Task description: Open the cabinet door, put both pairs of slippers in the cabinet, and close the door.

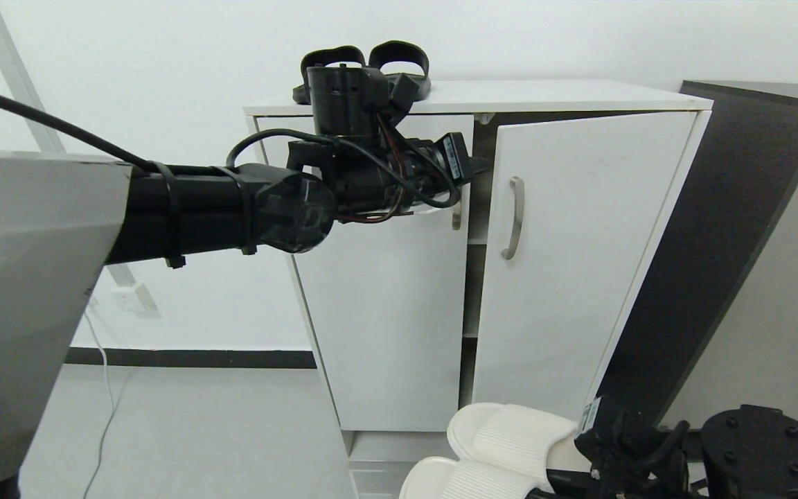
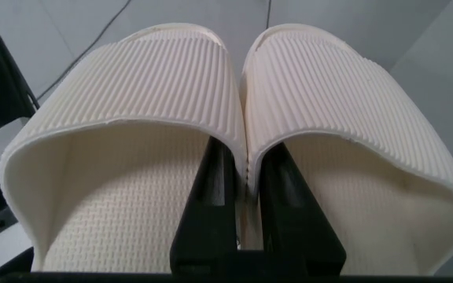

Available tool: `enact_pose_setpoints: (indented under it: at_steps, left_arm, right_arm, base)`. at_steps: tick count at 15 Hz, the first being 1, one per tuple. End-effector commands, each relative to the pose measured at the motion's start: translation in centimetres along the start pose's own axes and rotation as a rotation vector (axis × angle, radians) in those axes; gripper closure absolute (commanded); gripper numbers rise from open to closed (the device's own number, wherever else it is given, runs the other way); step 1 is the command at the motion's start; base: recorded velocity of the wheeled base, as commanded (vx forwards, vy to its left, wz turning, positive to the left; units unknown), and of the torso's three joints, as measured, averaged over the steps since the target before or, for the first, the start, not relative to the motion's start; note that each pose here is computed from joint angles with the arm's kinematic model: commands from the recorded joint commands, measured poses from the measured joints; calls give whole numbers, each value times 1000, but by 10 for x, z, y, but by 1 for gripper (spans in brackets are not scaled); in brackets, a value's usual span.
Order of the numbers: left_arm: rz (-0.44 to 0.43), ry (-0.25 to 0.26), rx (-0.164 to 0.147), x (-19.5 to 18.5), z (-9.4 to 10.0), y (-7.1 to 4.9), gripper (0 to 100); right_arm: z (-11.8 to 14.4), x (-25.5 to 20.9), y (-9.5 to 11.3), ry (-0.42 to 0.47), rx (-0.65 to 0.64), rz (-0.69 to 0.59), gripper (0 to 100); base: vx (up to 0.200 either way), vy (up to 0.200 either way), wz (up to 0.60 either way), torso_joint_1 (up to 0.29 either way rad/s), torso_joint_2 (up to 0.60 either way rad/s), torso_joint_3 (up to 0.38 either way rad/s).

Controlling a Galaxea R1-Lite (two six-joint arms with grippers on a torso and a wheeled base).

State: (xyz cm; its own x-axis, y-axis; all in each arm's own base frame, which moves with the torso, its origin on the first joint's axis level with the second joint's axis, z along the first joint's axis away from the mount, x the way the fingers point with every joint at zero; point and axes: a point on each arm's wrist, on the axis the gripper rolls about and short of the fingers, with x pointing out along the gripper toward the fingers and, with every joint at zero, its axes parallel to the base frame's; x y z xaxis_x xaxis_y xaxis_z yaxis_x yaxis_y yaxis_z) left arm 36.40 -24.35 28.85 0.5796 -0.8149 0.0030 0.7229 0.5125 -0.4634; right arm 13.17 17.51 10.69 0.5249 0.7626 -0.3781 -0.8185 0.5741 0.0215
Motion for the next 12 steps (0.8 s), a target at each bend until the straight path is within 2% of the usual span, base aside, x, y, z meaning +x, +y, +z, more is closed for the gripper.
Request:
enact_pose_setpoints:
  at_steps: [1, 5, 7, 10, 12]
  left_arm:
    - [5, 9, -4, 8, -5, 6, 100]
    - [6, 21, -9, 17, -12, 11, 100]
    - [-6, 28, -9, 19, -15, 7, 100]
    - [-21, 34, -8, 23, -21, -8, 100]
    - [-32, 48, -7, 31, -37, -33, 100]
  right_arm:
    - [-2, 2, 2, 14, -3, 10, 100]
    - [-6, 6, 2, 34, -4, 10, 100]
    - [-7, 6, 2, 39, -4, 10, 100]
    - [-7, 7, 3, 40, -6, 16, 100]
    - [-7, 7, 5, 40, -9, 21, 100]
  base:
    - [0, 0, 0, 0, 0, 0]
    - [0, 0, 0, 0, 0, 0]
    - [-200, 0, 0, 5, 5, 2]
    - [-200, 0, 0, 9, -1, -1]
    - [-200, 0, 0, 2, 0, 5]
